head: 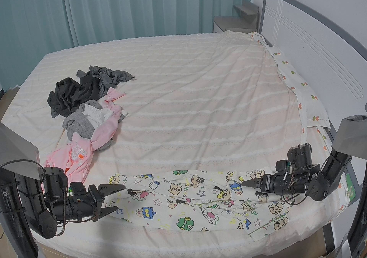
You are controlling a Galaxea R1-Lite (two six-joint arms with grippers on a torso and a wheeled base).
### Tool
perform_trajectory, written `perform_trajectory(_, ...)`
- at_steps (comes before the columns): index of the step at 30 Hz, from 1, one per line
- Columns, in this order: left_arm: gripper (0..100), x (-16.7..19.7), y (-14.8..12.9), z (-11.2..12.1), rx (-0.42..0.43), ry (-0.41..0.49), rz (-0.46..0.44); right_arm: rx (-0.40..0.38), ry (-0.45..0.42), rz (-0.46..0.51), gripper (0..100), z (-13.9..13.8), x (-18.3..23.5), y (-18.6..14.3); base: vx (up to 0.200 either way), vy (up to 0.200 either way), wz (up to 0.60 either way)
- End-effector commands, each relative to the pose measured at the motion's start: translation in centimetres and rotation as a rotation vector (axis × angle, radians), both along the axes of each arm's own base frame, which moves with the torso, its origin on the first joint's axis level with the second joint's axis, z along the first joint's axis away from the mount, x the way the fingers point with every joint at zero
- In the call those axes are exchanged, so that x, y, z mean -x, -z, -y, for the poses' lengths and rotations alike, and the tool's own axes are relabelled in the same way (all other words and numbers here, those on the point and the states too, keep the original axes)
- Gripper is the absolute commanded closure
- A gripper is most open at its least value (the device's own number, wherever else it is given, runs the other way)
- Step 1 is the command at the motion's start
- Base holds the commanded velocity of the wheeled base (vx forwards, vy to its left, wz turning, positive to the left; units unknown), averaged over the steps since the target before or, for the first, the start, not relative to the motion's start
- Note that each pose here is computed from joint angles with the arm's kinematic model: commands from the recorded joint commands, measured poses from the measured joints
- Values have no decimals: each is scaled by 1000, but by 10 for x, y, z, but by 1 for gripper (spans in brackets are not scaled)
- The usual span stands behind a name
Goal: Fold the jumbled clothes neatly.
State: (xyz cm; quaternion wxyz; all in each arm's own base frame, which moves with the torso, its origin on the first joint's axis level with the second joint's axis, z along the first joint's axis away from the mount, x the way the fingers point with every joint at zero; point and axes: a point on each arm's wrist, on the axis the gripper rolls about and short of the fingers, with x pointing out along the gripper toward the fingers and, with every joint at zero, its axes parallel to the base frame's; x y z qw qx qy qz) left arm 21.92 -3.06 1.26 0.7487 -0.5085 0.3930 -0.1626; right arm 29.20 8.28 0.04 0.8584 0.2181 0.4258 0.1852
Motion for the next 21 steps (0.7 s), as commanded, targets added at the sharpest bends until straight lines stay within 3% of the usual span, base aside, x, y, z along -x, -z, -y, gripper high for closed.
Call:
perform_trajectory(1, 0, -1, -1, 0, 2, -1, 15, 2, 6, -12, 0, 3, 4, 1, 0, 0, 0)
perform_trajectory(7, 0, -1, -1, 0, 0, -4, 16, -74, 46, 112, 0, 7, 12, -34, 0, 0, 0)
perform_trajectory(10, 0, -3, -6, 0, -10, -23, 47, -177, 110, 197, 0, 14, 36, -70, 0, 0, 0)
perform_trajectory(11, 0, -3, -6, 0, -10, -23, 47, -177, 110, 197, 0, 14, 36, -70, 0, 0, 0)
perform_trajectory(13, 0, -9, -18, -1, -30, -81, 119, -190, 181, 251, 0, 24, 60, -86, 0, 0, 0)
perform_trajectory(16, 0, -13, -21, 2, -64, -139, 143, -161, 268, 307, 0, 33, 79, -94, 0, 0, 0)
perform_trajectory(19, 0, -12, -16, 7, -86, -150, 110, -165, 347, 384, 0, 44, 89, -106, 0, 0, 0)
perform_trajectory(21, 0, -10, -9, 12, -110, -139, 26, -188, 363, 390, 0, 46, 95, -108, 0, 0, 0)
